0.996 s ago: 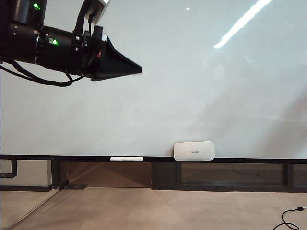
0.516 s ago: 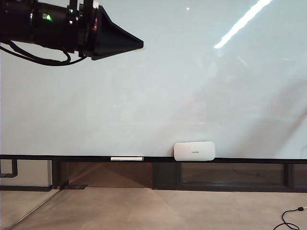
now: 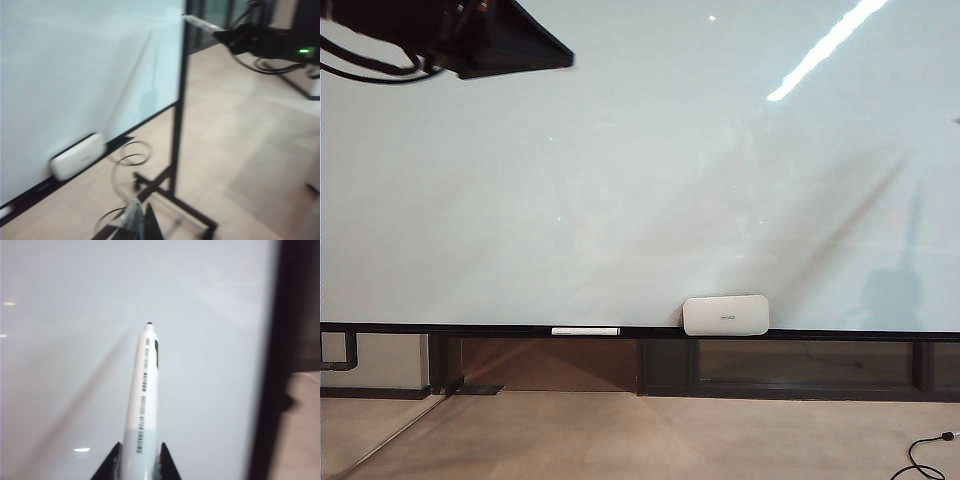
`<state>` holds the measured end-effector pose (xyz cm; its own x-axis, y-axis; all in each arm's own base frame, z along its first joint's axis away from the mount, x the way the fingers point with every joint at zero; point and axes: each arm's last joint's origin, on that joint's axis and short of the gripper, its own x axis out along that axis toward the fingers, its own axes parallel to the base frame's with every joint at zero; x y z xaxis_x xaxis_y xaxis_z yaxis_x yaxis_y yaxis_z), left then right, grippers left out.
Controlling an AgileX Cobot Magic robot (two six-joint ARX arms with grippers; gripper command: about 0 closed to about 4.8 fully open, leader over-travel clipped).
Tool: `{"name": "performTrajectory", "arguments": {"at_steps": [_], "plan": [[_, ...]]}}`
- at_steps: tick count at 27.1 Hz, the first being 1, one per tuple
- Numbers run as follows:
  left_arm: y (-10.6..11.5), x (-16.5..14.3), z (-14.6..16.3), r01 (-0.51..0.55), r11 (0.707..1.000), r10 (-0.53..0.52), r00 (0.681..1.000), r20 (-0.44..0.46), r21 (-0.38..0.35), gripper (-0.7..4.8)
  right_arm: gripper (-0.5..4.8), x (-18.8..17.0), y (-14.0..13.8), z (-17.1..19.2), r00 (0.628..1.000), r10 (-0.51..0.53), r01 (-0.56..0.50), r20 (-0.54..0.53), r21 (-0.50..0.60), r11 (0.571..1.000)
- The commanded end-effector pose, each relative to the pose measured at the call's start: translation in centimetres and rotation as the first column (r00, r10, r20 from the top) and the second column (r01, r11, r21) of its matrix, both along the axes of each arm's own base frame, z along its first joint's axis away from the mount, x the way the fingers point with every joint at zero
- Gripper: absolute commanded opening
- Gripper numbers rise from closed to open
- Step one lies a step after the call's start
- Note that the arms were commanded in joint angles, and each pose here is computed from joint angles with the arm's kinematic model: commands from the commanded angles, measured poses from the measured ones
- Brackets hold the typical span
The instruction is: Reach to the right to find the marker pen, pick it up, and write the number 10 on the whiteboard.
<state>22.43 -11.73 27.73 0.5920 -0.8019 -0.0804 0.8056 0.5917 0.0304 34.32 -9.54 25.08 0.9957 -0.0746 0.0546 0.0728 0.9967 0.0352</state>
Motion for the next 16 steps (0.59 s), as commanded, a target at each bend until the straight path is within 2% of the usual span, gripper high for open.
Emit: {"name": "performTrajectory", "arguments": {"at_steps": [1, 5, 10, 13, 16], "plan": [[0.9, -0.5, 0.7, -0.127, 0.992, 0.127, 0.992, 0.001, 0.015, -0.06, -0.04, 0.4, 2.7, 0.6, 0.998, 0.065, -0.066, 0.017, 0.001, 0.998], [2.0, -1.5, 1.6, -0.303, 0.952, 0.303, 0.953, 0.007, 0.035, -0.06, -0.04, 1.0, 6.5, 1.0, 0.990, 0.143, -0.143, 0.023, 0.001, 0.990], [3.4, -2.7, 2.7, -0.413, 0.911, 0.412, 0.911, 0.030, 0.021, -0.06, -0.04, 1.5, 10.1, 2.2, 0.976, 0.208, -0.209, 0.058, -0.002, 0.978], [4.2, -3.2, 3.3, -0.454, 0.891, 0.454, 0.890, 0.037, 0.006, -0.06, -0.04, 1.9, 11.6, 3.3, 0.966, 0.249, -0.250, 0.074, 0.003, 0.968], [4.7, -3.6, 3.5, -0.516, 0.857, 0.515, 0.856, 0.039, 0.010, -0.06, -0.04, 2.4, 12.6, 4.9, 0.958, 0.275, -0.276, 0.075, 0.002, 0.961]]}}
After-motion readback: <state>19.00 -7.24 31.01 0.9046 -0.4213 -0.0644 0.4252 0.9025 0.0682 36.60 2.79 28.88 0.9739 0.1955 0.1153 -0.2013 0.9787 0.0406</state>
